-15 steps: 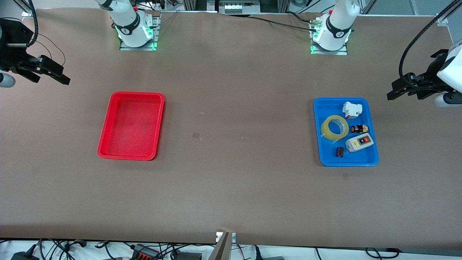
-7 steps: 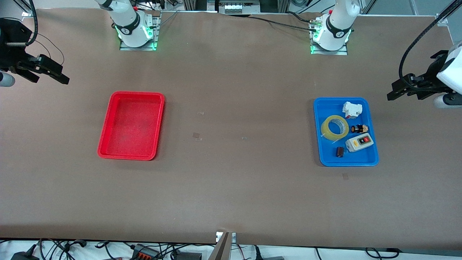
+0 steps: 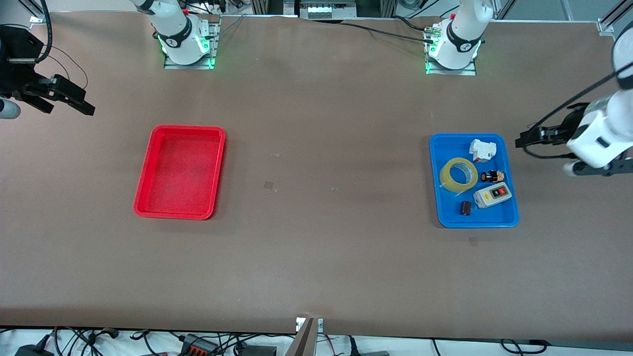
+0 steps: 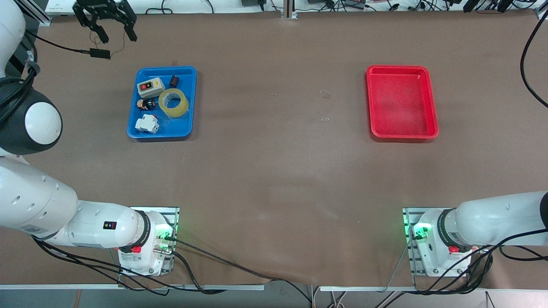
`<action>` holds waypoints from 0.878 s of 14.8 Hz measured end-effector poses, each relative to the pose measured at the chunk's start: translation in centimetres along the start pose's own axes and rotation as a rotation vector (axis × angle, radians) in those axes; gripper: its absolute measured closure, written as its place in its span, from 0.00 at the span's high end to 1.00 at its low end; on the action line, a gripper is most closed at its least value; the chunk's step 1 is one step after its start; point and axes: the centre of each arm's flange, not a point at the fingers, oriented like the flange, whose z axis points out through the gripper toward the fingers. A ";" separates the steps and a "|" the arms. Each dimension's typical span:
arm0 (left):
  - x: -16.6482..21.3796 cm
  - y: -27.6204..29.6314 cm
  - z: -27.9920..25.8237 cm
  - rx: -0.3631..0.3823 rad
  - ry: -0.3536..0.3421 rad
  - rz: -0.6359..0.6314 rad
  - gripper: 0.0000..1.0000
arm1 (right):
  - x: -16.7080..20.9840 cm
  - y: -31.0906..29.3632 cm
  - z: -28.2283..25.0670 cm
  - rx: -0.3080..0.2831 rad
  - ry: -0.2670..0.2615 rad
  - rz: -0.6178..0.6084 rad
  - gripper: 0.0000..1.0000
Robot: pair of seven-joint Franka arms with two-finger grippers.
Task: Place and move tape with both arms
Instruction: 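Move the left gripper over the yellow tape roll in the blue tray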
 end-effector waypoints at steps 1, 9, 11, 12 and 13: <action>0.8 -0.3 2.1 0.000 -0.011 -0.006 1.00 | 0.0 0.0 0.0 0.000 -0.001 0.000 0.99; 2.9 -2.2 15.7 -0.011 0.069 -0.041 1.00 | 0.2 0.0 0.6 -0.001 -0.009 -0.002 0.99; 2.8 -2.1 17.0 -0.010 0.057 -0.037 1.00 | 0.2 0.0 0.6 -0.001 -0.009 -0.002 0.99; 2.8 -2.0 17.4 -0.009 0.050 -0.028 1.00 | 0.2 0.0 0.6 -0.001 -0.009 -0.002 0.99; 3.0 -2.0 17.9 -0.008 0.047 -0.010 1.00 | 0.2 0.0 0.6 -0.001 -0.010 -0.002 0.99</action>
